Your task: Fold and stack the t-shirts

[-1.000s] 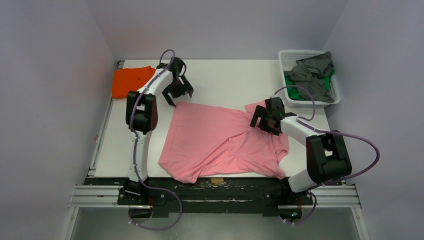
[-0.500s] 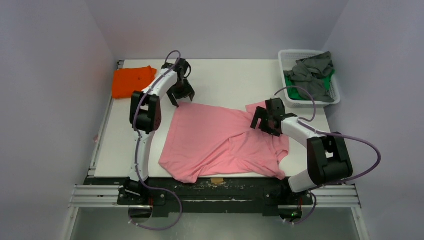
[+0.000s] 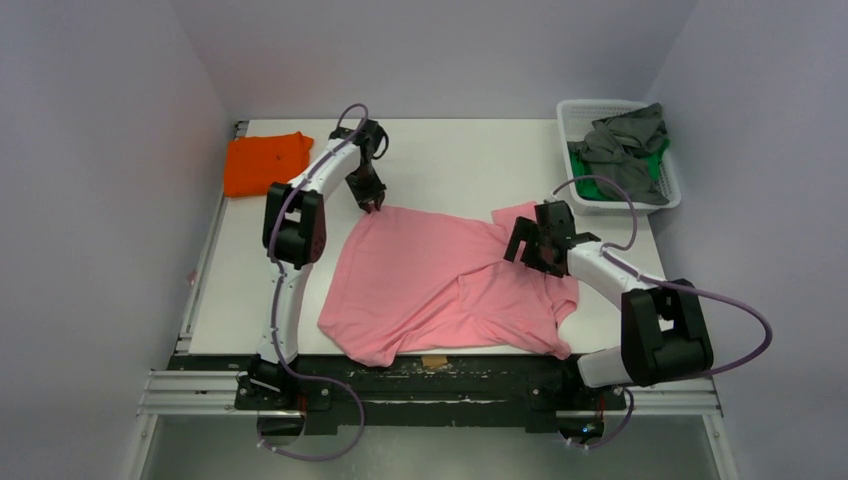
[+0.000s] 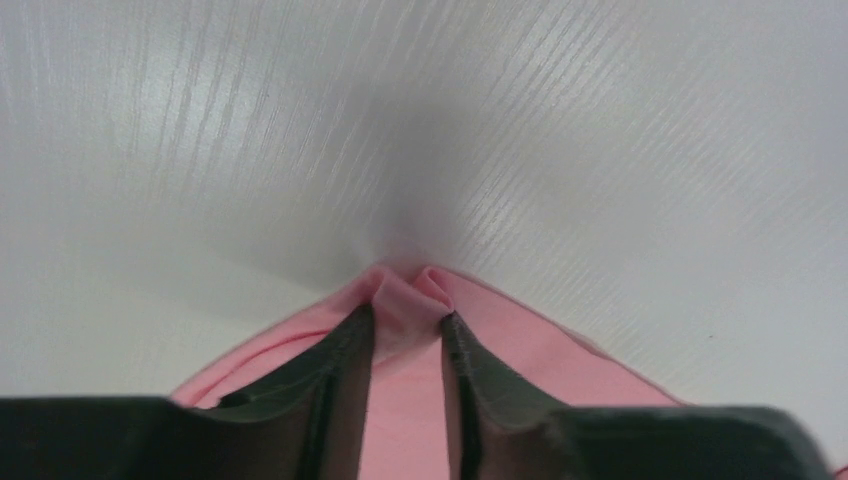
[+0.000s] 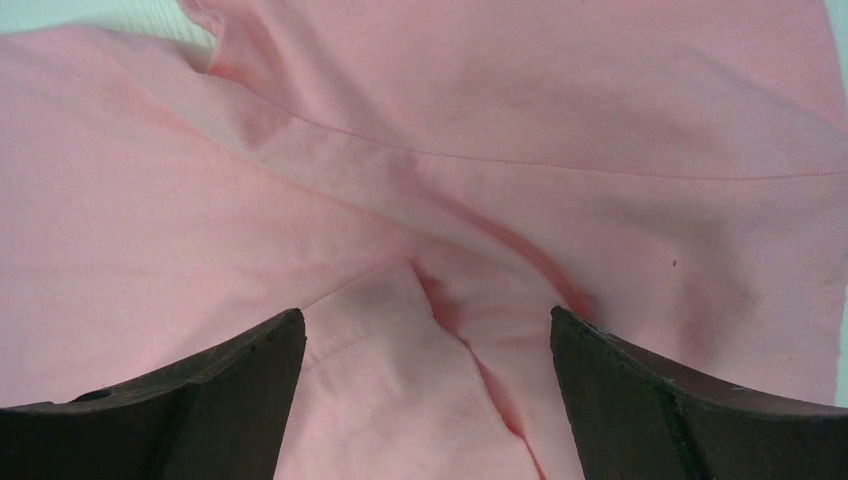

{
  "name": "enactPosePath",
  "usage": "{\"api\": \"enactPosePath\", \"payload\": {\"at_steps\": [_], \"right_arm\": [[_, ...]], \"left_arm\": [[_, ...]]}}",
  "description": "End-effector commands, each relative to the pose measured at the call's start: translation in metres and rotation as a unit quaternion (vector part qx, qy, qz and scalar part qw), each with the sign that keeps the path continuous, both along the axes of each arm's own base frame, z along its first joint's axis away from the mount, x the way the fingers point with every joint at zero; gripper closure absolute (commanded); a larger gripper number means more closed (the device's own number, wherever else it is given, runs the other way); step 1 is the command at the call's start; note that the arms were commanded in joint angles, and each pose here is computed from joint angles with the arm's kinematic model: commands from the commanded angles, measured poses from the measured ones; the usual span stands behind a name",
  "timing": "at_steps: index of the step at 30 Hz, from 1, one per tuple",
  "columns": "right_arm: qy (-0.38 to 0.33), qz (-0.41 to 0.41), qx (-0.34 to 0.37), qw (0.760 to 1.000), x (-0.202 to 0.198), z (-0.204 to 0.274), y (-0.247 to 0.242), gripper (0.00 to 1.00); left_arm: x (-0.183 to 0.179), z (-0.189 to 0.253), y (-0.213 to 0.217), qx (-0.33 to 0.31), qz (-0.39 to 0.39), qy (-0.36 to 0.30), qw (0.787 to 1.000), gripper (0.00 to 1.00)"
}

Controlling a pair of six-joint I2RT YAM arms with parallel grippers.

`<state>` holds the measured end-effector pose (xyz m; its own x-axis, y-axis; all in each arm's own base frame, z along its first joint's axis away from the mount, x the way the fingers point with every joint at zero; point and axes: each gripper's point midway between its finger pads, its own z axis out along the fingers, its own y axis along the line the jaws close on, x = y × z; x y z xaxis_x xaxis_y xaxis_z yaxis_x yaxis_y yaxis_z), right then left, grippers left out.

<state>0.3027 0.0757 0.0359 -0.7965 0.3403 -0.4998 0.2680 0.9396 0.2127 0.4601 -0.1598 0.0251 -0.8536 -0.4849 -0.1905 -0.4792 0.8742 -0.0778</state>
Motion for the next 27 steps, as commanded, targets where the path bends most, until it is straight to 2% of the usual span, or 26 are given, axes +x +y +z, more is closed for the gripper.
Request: {"api": "enactPosePath", "payload": {"at_steps": [1, 2, 4, 9, 14, 19, 27], "right_arm": [[-0.015, -0.003, -0.006, 1.0, 0.0, 0.009, -0.005, 0.1], [-0.016, -0.003, -0.006, 1.0, 0.0, 0.009, -0.005, 0.1], [-0.015, -0.003, -0.007, 1.0, -0.001, 0.009, -0.006, 0.1], [-0.031, -0.004, -0.009, 0.999, 0.005, 0.021, -0.006, 0.09], [-0.075, -0.011, -0.02, 0.997, 0.03, 0.056, -0.009, 0.08], [-0.098, -0.022, -0.054, 0.993, 0.076, 0.079, -0.014, 0.08], [-0.08, -0.054, -0.133, 0.986, 0.161, 0.078, -0.036, 0.09]], "left_arm": [[-0.001, -0.001, 0.003, 0.013, -0.005, 0.0, 1.0, 0.85], [0.0, -0.002, 0.005, 0.018, -0.006, -0.001, 1.0, 0.88], [0.001, -0.002, 0.006, 0.021, -0.014, -0.004, 1.0, 1.0], [0.003, 0.004, 0.007, 0.019, -0.04, -0.028, 0.999, 1.0], [-0.003, 0.029, 0.028, 0.053, -0.037, -0.08, 0.995, 1.0], [-0.012, 0.044, 0.041, 0.06, -0.034, -0.111, 0.991, 1.0], [-0.023, 0.046, 0.053, 0.057, -0.042, -0.119, 0.99, 1.0]]}}
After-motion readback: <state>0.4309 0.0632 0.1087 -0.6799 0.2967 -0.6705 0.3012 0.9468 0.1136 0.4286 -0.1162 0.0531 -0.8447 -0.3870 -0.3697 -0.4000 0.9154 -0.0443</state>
